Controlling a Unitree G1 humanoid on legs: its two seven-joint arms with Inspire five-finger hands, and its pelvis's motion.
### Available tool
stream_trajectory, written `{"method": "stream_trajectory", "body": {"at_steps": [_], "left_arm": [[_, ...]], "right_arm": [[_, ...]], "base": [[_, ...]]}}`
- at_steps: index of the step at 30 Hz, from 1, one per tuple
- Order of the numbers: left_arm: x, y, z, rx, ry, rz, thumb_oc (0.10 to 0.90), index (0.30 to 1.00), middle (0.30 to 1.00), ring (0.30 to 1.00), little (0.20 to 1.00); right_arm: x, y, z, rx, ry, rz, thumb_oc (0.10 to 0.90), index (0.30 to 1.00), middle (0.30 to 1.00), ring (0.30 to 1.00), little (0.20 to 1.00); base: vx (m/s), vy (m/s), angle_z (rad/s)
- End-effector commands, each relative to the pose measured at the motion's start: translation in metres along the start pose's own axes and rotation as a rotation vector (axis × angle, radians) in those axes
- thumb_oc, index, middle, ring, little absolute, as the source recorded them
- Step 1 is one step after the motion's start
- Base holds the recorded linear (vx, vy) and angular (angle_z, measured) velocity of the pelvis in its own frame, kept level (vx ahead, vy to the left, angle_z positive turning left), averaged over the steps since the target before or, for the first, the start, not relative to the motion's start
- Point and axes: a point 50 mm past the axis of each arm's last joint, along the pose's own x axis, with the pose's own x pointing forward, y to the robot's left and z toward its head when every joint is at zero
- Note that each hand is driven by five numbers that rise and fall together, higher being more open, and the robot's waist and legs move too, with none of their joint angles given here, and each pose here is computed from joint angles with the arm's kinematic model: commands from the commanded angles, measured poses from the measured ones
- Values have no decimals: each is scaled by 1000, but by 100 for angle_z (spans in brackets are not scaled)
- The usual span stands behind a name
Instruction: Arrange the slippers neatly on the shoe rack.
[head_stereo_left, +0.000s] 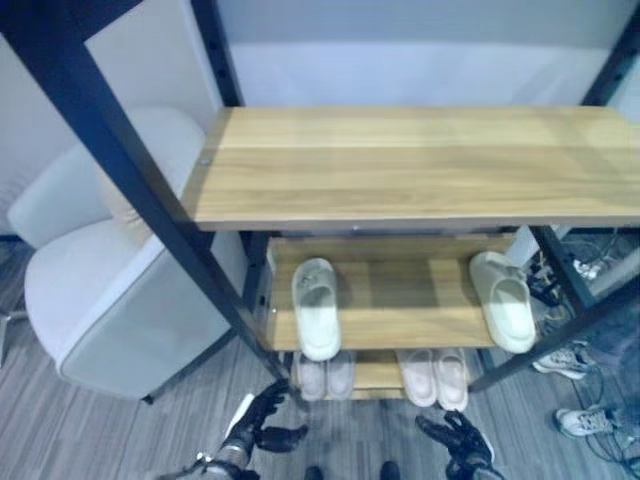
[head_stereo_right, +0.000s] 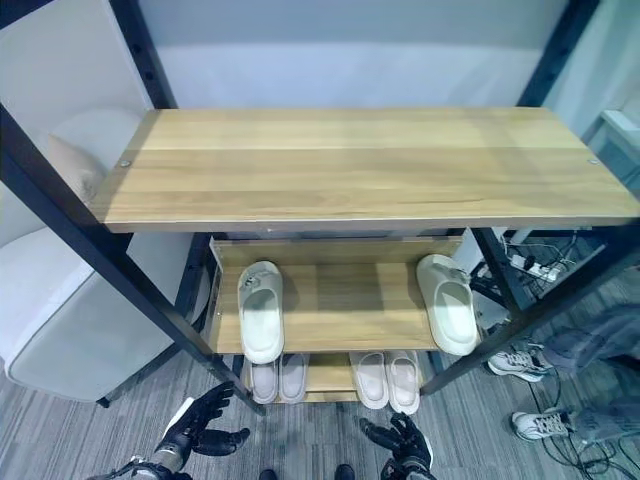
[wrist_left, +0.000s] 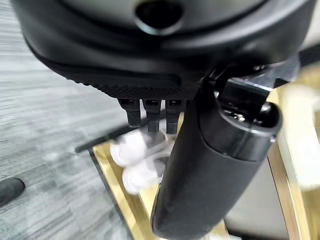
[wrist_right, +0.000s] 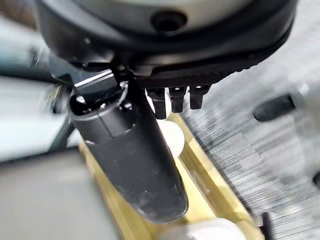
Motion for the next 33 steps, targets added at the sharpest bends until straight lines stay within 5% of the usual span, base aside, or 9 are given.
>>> {"method": "stream_trajectory", "body": {"at_steps": [1,15,21,33], "left_arm": [[16,20,52,-36,-250,77,800,900,900,900,900],[-5,1,112,199,-466,-289,800,900,900,900,900],[-14,-7,121,147,-470,-410,800,900,900,900,900],[-36,14,228,50,-984,-280,800,900,900,900,900]], "right_arm": [[2,-4,30,83,-134,13,800,900,900,900,900],[8,-29,61,-92,-178,1,800,900,900,900,900],[6,-25,41,-141,-85,54,800,900,900,900,900],[-6,-14,11,-398,-36,177,800,900,900,900,900]], "base": [[-200,-249,16],[-104,-216,-2],[97,24,-13],[12,32,-3]]}}
